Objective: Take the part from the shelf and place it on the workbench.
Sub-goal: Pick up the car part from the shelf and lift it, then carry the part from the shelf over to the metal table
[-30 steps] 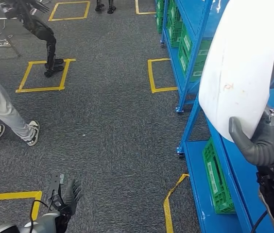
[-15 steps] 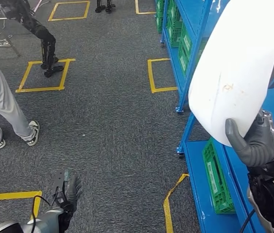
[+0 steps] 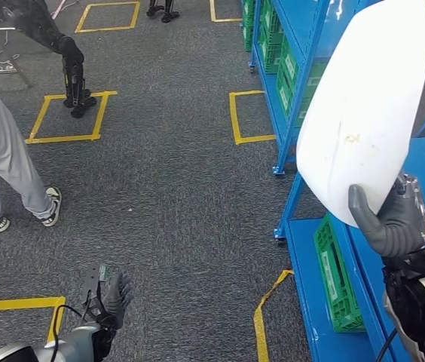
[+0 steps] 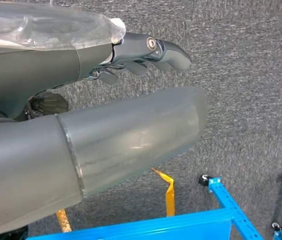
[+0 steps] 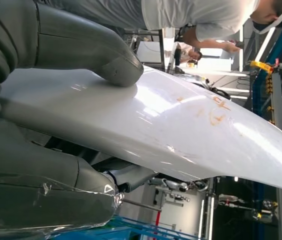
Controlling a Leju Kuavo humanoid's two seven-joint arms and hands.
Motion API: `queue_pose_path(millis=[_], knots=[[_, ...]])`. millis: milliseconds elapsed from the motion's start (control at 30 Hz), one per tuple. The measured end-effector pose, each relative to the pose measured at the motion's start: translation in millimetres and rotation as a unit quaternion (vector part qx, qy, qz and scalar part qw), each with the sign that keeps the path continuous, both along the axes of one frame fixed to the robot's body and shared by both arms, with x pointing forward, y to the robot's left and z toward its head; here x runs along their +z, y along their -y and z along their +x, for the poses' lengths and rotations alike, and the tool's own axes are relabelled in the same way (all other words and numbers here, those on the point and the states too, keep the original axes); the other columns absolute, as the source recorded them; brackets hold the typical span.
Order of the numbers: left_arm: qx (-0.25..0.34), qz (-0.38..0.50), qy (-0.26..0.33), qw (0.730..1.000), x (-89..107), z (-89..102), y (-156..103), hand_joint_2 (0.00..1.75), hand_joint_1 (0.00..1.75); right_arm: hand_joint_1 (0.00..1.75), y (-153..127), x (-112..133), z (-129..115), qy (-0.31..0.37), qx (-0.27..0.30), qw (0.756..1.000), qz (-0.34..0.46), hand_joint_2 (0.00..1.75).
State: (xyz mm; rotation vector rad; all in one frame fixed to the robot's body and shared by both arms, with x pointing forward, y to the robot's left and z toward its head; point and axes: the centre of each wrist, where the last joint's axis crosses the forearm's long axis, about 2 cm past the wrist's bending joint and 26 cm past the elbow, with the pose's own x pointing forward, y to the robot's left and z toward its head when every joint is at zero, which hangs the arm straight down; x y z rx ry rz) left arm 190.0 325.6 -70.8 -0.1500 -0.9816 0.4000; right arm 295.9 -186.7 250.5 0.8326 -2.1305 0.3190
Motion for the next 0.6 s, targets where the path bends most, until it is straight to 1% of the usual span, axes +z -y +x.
queue_pose_path(millis=[167,333,367,500,600], knots=[[-0.002,-0.008,-0.005,1.000,0.1,0.2,0.8,0.00,0.00,1.75,2.5,-8.8,-2.0,-0.005,-0.007,1.000,0.001,1.75],[-0.006,-0.014,-0.015,1.000,1.3,3.1,1.5,0.00,0.00,1.75,4.3,-13.7,-3.9,0.002,-0.011,1.000,-0.016,1.75],[-0.008,-0.015,-0.016,1.000,1.8,4.2,1.6,0.00,0.00,1.75,4.2,-14.2,-4.1,0.004,-0.006,1.000,-0.020,1.75],[-0.012,-0.022,-0.019,1.000,4.1,9.7,2.4,0.00,0.00,1.75,1.3,-15.1,-6.1,0.016,0.049,0.998,-0.026,1.75],[-0.013,-0.023,-0.016,1.000,5.4,12.7,3.4,0.00,0.00,1.75,-0.4,-15.5,-6.9,0.018,0.059,0.998,-0.030,1.75]])
